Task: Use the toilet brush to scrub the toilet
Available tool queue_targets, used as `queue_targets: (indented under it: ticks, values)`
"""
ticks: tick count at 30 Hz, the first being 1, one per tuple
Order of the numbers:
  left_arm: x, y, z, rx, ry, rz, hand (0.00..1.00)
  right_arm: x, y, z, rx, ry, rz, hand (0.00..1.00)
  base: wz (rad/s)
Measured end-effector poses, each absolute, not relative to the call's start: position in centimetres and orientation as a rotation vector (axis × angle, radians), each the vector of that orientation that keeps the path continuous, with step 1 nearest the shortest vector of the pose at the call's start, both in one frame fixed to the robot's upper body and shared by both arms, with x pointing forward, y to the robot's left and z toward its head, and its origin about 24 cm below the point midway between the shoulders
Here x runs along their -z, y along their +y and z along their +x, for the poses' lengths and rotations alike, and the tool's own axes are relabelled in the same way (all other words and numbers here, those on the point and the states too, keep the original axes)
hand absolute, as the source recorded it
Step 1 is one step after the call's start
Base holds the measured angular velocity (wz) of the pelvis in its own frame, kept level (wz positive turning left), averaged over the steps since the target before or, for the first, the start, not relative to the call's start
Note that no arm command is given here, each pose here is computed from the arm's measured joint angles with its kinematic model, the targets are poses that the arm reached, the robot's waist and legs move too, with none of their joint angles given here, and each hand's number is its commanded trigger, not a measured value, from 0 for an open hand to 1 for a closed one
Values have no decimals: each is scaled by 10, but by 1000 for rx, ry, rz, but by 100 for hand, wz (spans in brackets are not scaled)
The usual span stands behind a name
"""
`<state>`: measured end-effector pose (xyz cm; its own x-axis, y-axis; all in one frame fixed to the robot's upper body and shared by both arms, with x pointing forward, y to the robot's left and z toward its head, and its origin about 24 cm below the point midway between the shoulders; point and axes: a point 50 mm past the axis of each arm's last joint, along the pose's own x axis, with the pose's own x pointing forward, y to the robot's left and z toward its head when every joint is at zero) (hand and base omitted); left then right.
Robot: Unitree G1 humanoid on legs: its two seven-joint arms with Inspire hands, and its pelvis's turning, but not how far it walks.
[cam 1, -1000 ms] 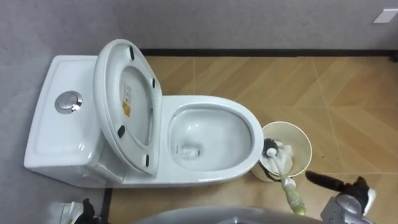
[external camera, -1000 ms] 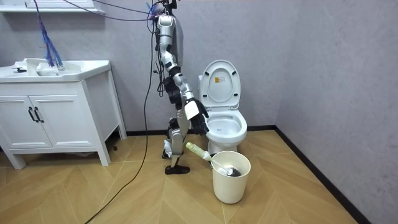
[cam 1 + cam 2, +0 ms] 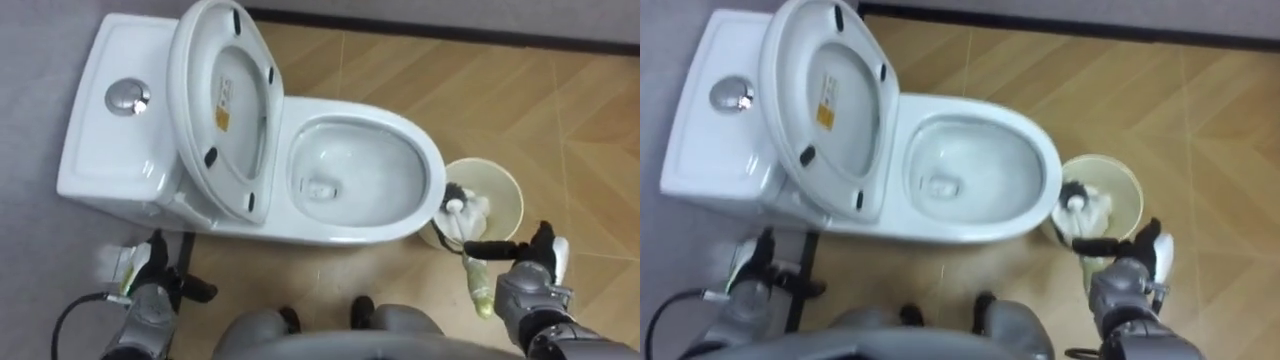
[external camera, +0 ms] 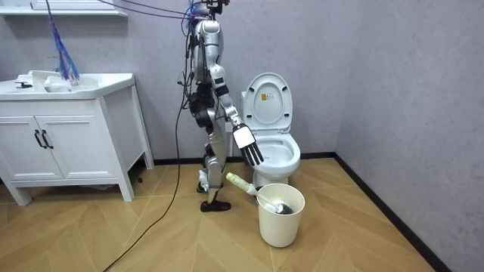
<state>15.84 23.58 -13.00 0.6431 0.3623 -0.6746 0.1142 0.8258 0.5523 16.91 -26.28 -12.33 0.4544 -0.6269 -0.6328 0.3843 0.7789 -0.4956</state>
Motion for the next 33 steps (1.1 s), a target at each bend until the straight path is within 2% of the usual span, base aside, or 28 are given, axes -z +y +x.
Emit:
queue_targets:
  ticks: [10, 16, 25, 33]
  values:
    - [110, 201, 214, -56, 717, 575, 0, 92, -293, 209, 690, 813, -305, 0, 4]
    - [99, 197, 230, -75, 668, 534, 0, 81, -307, 217, 731, 797, -316, 0, 5]
    - [72, 171, 257, -7, 492, 546, 0, 61, -328, 228, 747, 774, -421, 0, 3]
    - [62, 168, 264, 9, 443, 568, 0, 61, -326, 231, 713, 794, -413, 0, 6]
